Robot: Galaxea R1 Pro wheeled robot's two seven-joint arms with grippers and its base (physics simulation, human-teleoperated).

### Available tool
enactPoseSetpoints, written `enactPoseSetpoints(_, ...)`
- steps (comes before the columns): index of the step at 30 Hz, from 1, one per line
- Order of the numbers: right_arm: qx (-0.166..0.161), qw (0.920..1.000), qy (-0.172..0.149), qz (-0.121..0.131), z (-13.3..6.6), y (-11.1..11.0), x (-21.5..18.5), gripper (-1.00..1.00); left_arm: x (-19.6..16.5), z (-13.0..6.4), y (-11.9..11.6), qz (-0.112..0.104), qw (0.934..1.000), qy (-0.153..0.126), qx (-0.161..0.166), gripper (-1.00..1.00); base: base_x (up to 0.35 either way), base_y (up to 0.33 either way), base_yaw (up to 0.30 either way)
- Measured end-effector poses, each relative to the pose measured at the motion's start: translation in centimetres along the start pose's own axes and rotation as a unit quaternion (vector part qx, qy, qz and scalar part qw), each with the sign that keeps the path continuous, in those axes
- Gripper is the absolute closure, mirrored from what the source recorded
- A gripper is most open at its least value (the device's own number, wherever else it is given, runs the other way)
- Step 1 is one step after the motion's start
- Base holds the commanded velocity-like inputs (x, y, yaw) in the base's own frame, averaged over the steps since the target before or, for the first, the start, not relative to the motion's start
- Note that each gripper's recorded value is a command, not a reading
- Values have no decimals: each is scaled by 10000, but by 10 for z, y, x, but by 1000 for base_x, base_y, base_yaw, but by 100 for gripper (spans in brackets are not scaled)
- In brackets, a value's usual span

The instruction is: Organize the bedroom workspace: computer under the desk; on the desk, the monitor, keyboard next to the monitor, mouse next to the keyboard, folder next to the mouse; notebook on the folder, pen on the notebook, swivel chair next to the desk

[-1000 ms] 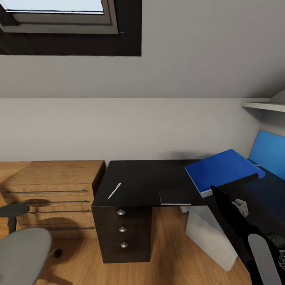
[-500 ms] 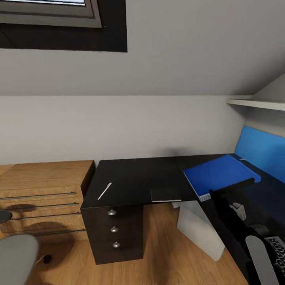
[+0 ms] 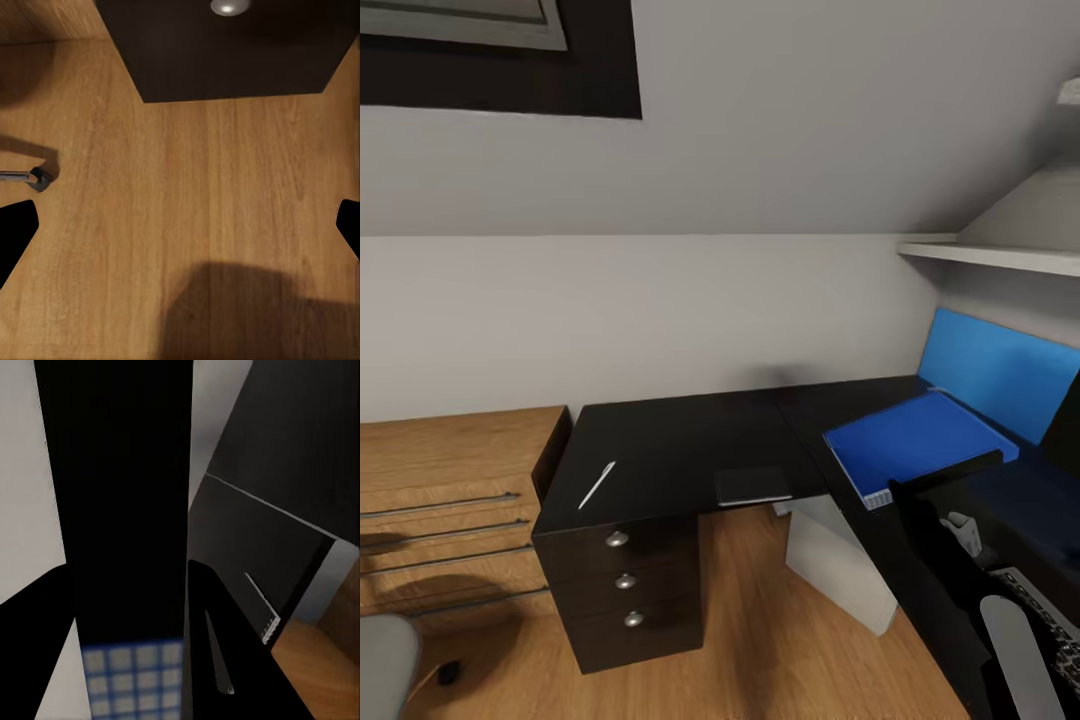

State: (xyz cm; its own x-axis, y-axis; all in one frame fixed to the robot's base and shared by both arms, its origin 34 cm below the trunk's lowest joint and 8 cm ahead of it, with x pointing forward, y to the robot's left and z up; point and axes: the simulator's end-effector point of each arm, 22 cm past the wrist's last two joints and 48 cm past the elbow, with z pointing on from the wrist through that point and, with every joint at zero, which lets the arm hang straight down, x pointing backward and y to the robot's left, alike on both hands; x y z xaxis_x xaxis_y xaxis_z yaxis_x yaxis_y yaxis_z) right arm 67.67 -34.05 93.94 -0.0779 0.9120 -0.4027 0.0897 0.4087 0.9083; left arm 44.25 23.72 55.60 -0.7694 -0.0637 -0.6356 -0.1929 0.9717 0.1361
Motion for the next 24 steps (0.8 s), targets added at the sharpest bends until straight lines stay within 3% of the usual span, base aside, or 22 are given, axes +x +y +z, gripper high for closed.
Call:
enactPoseSetpoints(8,35,10000,18,2,1,-4,2,100,4,0,0,9,10000,44,-3,-100,0,0,-160)
enactPoseSetpoints(15,-113,9997,193,-90,4,11,15,100,5,0,0,10,10000,52,-4,-100,0,0,-22)
enactPoseSetpoints(20,-55,9995,304,-78,7,7,25,100,4,0,0,13,10000,50,-2,-100,0,0,-1)
enactPoseSetpoints(22,12,9992,400,-41,13,2,34,100,4,0,0,13,10000,51,-1,-100,0,0,0)
enactPoseSetpoints(24,-44,9990,454,2,30,12,36,100,4,0,0,12,10000,51,-1,-100,0,0,0)
